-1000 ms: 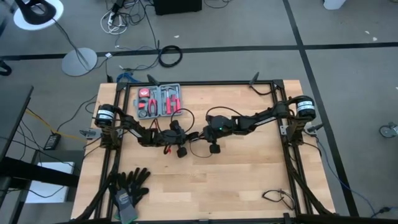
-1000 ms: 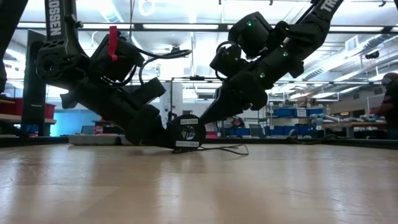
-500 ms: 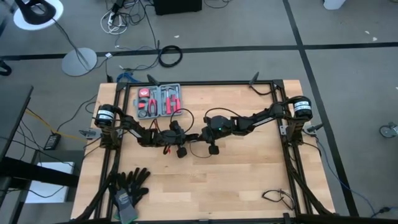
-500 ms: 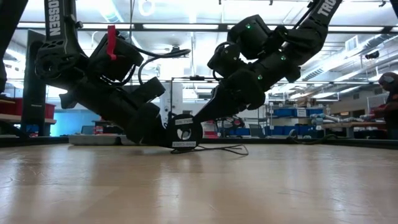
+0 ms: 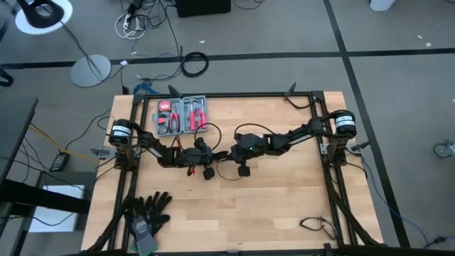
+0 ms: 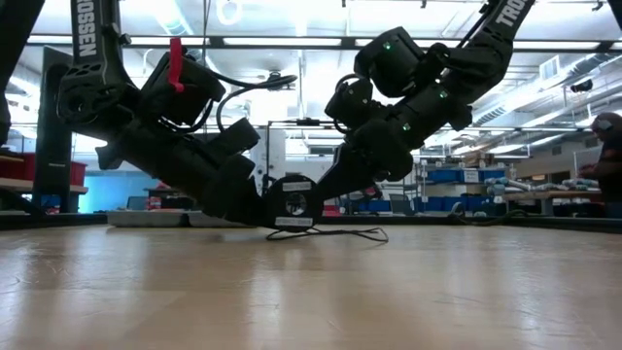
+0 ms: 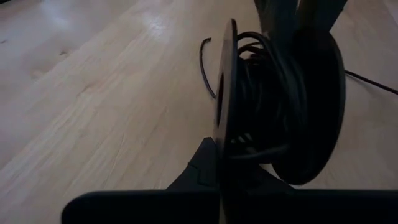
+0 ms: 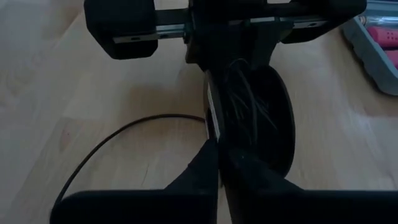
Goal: Coil cords
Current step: Coil the black wire onto the spool
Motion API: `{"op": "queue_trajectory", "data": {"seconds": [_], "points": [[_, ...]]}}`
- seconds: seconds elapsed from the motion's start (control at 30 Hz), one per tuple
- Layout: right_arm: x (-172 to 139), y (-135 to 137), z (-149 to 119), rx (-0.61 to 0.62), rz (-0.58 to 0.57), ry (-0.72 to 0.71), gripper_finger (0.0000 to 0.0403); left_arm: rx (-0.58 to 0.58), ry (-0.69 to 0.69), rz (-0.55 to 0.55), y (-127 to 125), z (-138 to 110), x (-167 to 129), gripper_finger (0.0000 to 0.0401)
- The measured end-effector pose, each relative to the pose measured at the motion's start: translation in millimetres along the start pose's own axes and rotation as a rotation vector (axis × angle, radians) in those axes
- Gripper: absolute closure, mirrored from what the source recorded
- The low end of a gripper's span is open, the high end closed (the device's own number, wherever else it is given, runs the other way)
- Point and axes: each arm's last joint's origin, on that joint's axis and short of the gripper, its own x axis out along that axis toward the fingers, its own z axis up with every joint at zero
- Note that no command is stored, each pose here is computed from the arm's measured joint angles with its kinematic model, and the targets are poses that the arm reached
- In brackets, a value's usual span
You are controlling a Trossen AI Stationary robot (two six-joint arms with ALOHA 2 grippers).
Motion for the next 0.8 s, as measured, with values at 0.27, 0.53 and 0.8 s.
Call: {"op": "queue_trajectory", "data": {"seconds": [0.27, 0.53, 0.8], "points": [[0.0, 0.0, 0.1, 0.007, -0.005, 0.0, 0.0398, -0.002, -0.002, 0.003, 0.3, 0.2, 0.1, 0.0399], [-0.2, 0.4, -2.6, 0.023, -0.001, 0.029, 0.0401, -0.052, 0.014, -0.024, -0.5, -0.7, -0.1, 0.0348], [-0.7, 0.9, -3.1, 0.026, 0.024, 0.037, 0.0401, -0.054, 0.028, -0.06, -1.8, -1.3, -0.3, 0.0284]]}}
